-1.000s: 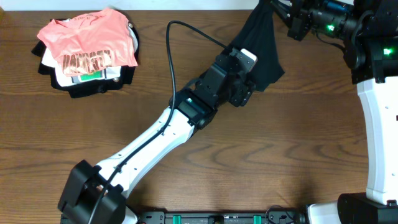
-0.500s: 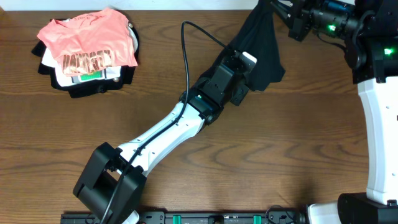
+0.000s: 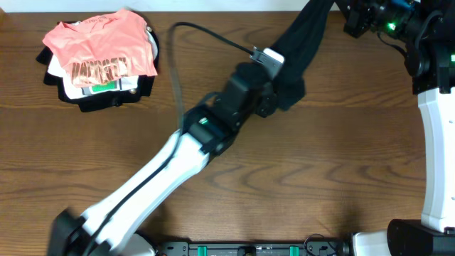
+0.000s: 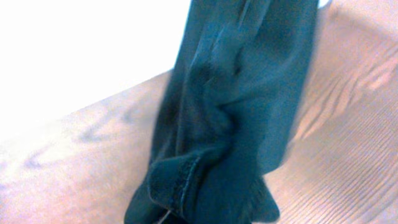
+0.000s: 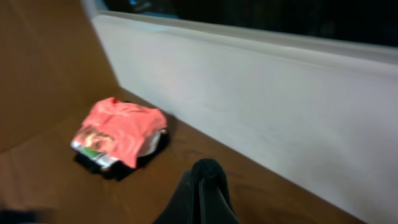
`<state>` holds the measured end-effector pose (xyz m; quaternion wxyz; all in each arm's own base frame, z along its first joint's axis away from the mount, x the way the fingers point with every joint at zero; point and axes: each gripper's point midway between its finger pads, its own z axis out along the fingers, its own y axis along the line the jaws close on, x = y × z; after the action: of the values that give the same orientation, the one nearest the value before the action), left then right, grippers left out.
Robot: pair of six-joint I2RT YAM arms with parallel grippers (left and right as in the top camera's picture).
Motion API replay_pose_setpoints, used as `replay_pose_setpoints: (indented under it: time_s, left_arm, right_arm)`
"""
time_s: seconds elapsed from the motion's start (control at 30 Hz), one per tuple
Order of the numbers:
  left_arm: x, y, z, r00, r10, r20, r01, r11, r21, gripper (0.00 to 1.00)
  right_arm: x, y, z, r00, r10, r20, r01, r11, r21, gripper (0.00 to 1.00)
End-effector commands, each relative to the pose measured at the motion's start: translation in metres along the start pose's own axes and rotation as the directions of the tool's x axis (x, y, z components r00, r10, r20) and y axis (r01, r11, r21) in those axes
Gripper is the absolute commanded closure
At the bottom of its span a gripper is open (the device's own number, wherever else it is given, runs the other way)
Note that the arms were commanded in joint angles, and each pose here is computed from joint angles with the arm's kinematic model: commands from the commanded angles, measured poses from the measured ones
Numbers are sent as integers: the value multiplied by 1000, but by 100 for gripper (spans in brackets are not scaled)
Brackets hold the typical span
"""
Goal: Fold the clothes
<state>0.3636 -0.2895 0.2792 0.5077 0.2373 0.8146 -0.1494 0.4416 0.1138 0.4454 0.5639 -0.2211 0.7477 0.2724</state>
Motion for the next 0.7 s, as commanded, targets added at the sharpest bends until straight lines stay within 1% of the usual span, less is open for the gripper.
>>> replay_pose_setpoints:
  time_s: [0.0,0.1,0.23,0.37,0.47,0.53,0.67]
  left_arm:
    - [-33,6,-41,994,-27,105,28,1000,-7,94]
    - [-53,13,-69,984,-34,175,38,999,-17,94]
    - [-69,48,-94,968,-51,246,87,987,-136,94]
    - [-78,82,-103,958,-44,283,108,971,-215,94]
    - [-81,104,-107,954,-52,295,133,957,-259,94]
    - [-82,114,-110,952,-56,301,144,949,-281,94]
    - [-87,123,-118,945,-58,321,158,941,-297,94]
  right_arm:
    - [-16,-12,-10,998,-62,32,59,993,99,99]
    - [-17,-22,-11,997,-70,32,64,985,161,99]
    - [-22,-30,-15,995,-86,43,75,973,218,99]
    - [-27,-30,-26,994,-99,50,84,967,240,99]
    - [-30,-39,-42,994,-96,48,75,945,317,99]
    - [-32,-44,-57,995,-93,46,70,925,373,99]
    - [-29,-40,-81,997,-79,22,62,904,423,99]
